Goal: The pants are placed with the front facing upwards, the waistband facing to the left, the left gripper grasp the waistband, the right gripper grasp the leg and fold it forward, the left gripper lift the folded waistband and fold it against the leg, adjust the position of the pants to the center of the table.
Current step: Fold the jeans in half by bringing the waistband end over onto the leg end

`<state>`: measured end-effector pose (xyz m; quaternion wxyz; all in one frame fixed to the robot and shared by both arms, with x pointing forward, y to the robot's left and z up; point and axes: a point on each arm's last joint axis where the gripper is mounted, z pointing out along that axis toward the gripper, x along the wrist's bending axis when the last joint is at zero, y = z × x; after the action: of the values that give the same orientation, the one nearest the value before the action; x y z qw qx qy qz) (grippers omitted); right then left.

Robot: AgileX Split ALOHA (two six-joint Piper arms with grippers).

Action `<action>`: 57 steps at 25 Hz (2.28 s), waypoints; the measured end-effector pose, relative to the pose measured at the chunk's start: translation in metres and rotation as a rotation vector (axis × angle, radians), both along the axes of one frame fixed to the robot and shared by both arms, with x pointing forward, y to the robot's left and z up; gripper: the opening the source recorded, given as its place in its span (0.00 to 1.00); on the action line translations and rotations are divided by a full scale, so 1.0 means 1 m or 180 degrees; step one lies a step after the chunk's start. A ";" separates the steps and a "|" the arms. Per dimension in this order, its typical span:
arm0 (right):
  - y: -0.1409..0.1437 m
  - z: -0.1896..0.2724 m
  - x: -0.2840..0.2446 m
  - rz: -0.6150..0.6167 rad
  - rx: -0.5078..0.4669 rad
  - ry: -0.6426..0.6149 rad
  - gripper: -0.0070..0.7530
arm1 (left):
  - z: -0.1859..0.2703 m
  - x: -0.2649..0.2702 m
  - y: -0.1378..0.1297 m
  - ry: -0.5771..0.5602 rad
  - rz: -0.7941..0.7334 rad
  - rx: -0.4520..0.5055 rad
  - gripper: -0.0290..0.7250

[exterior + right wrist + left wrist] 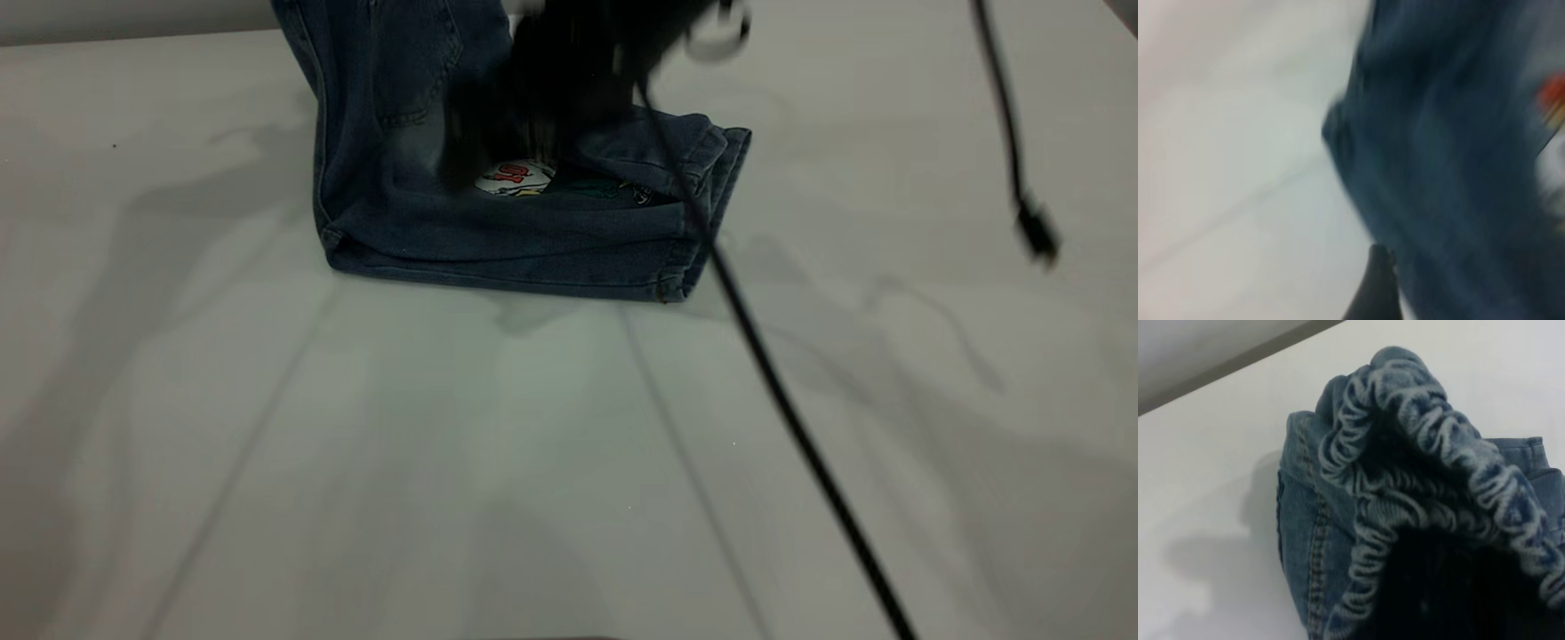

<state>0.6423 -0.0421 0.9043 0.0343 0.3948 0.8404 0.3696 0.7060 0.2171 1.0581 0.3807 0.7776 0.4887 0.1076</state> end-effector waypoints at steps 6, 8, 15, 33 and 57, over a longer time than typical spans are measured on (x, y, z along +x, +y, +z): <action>-0.024 0.014 0.010 0.0007 -0.0189 -0.0176 0.77 | 0.000 -0.003 -0.013 0.0025 -0.0104 0.0007 0.10; -0.035 0.003 0.016 -0.0042 -0.0313 -0.0132 0.77 | -0.001 -0.006 -0.019 0.0058 -0.0173 0.0016 0.10; -0.058 -0.041 0.024 -0.0231 -0.0578 0.0187 0.77 | -0.002 -0.015 -0.048 0.0129 -0.0420 0.0037 0.10; -0.078 0.000 0.022 -0.0091 -0.0659 0.0191 0.77 | -0.003 -0.032 -0.093 0.0163 -0.0778 0.0067 0.10; -0.176 0.101 0.027 -0.0931 -0.0336 0.0100 0.77 | -0.130 -0.030 -0.179 0.0410 -0.1153 0.0226 0.34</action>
<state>0.6695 -0.2185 1.0053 0.0954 0.5164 0.7927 0.3097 0.6763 0.0386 0.9285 0.3341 0.8710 0.3600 0.0045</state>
